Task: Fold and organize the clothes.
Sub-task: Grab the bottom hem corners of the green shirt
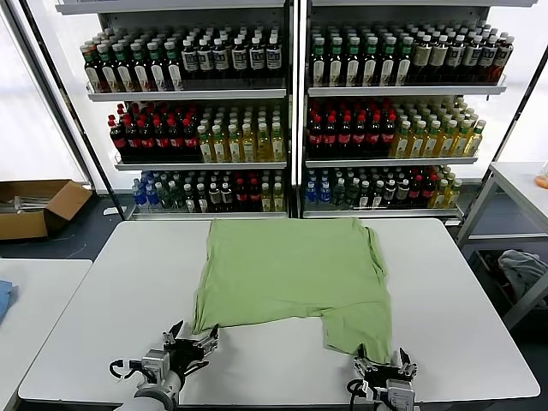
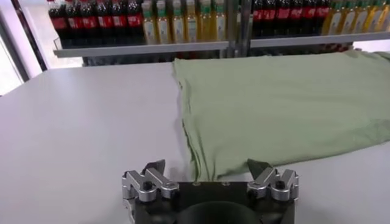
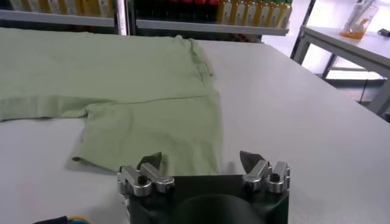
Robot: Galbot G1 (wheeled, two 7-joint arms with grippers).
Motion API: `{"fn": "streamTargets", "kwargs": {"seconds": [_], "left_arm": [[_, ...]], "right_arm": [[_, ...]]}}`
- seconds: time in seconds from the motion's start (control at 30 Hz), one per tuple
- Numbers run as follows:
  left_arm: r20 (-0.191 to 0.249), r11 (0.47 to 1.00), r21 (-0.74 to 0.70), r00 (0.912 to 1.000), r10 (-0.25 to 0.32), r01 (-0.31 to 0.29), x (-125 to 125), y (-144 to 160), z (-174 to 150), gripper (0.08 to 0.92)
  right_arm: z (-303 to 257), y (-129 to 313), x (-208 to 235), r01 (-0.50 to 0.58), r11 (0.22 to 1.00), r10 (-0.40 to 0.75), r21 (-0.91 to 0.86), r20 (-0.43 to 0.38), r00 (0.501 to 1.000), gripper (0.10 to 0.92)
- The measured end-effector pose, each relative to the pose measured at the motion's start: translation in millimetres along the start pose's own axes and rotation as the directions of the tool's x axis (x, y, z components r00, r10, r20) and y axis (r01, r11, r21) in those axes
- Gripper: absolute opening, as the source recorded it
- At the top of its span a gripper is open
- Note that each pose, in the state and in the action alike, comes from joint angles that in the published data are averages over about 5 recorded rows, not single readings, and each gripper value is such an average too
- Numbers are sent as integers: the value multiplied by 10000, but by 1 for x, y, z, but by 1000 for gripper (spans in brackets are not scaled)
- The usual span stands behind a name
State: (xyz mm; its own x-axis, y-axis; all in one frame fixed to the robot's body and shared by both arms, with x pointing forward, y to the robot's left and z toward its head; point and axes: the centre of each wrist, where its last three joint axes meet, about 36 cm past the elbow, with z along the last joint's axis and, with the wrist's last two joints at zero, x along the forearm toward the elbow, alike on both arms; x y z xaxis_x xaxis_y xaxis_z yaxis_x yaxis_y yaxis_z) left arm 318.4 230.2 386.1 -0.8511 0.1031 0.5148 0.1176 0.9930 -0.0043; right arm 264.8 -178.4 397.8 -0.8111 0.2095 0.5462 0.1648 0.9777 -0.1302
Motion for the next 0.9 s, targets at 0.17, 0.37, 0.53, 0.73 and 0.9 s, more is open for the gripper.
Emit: {"fn": "streamTargets", "kwargs": {"seconds": [0.17, 0.37, 0.53, 0.73, 0.9], "left_arm": [[-21, 9999, -4, 9999, 167, -167, 2, -5, 0, 614], [-2, 9999, -15, 9999, 169, -169, 3, -5, -1, 441], [-7, 9999, -10, 9999, 136, -136, 0, -4, 0, 302], [27, 9999, -17, 9999, 104, -104, -5, 0, 1, 141], [149, 10000, -7, 9998, 93, -93, -9, 1, 0, 84]], "right_arm": [[4, 1, -1, 12, 10000, -12, 18, -36, 10000, 522], [7, 2, -2, 58, 10000, -58, 18, -54, 10000, 366], [9, 1, -4, 59, 10000, -59, 56, -75, 10000, 219], [8, -1, -7, 66, 10000, -66, 62, 60, 10000, 107], [0, -4, -9, 244, 9996, -237, -168, 380, 9990, 107]]}}
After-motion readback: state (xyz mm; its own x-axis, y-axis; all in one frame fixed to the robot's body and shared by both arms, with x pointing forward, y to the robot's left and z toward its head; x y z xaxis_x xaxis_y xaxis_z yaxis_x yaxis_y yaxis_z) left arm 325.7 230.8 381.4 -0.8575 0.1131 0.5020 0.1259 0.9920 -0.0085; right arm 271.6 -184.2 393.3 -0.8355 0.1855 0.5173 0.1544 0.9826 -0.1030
